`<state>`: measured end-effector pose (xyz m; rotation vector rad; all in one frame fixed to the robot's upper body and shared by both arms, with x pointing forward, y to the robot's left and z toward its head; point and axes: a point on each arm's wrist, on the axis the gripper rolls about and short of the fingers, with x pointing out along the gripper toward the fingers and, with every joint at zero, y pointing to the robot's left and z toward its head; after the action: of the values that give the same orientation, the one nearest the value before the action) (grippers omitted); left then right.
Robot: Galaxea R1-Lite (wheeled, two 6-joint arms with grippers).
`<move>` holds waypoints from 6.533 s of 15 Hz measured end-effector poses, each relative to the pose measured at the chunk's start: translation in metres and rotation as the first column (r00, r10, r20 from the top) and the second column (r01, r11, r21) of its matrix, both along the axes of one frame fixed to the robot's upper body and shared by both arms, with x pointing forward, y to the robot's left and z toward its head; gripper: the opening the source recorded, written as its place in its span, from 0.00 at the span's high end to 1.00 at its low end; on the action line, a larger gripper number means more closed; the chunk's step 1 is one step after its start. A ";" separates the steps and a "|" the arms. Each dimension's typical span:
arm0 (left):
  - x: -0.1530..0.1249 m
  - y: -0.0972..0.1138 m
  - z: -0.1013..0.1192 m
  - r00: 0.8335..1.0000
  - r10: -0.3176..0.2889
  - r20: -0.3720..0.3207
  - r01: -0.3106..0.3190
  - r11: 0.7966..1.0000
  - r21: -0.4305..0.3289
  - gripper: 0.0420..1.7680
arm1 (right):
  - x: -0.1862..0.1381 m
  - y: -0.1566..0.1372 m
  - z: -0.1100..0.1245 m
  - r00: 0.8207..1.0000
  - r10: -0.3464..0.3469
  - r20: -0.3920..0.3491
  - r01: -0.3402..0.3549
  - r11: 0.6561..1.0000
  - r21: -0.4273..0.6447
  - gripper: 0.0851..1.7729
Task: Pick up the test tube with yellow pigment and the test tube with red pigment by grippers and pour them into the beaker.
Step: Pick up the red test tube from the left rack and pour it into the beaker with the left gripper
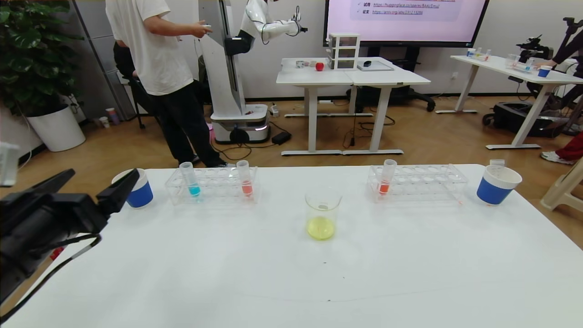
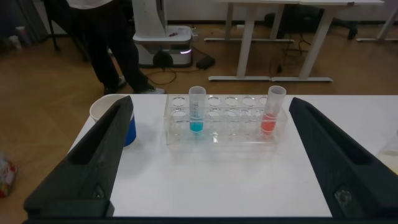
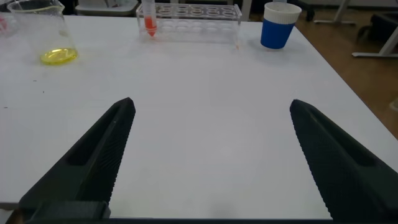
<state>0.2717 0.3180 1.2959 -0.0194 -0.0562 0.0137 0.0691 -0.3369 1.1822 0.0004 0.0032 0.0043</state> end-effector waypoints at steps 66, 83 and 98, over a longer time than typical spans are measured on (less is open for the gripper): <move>0.209 -0.178 -0.046 0.832 -0.549 0.079 0.506 0.810 0.297 0.72 | 0.000 0.000 0.000 1.000 0.000 0.000 0.000 1.000 0.000 0.02; 0.229 -0.212 -0.051 0.499 -0.853 0.154 0.252 0.312 0.916 0.72 | 0.000 0.000 0.000 1.000 0.000 0.000 0.000 1.000 0.000 0.02; 0.233 -0.214 -0.070 0.475 -0.874 0.099 -0.025 0.100 0.995 0.72 | 0.000 0.000 0.000 1.000 0.000 0.000 0.000 1.000 0.000 0.02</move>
<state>0.5052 0.1041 1.2260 1.2882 -0.9278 -0.8047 0.0691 -0.3369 1.1822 0.0000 0.0028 0.0043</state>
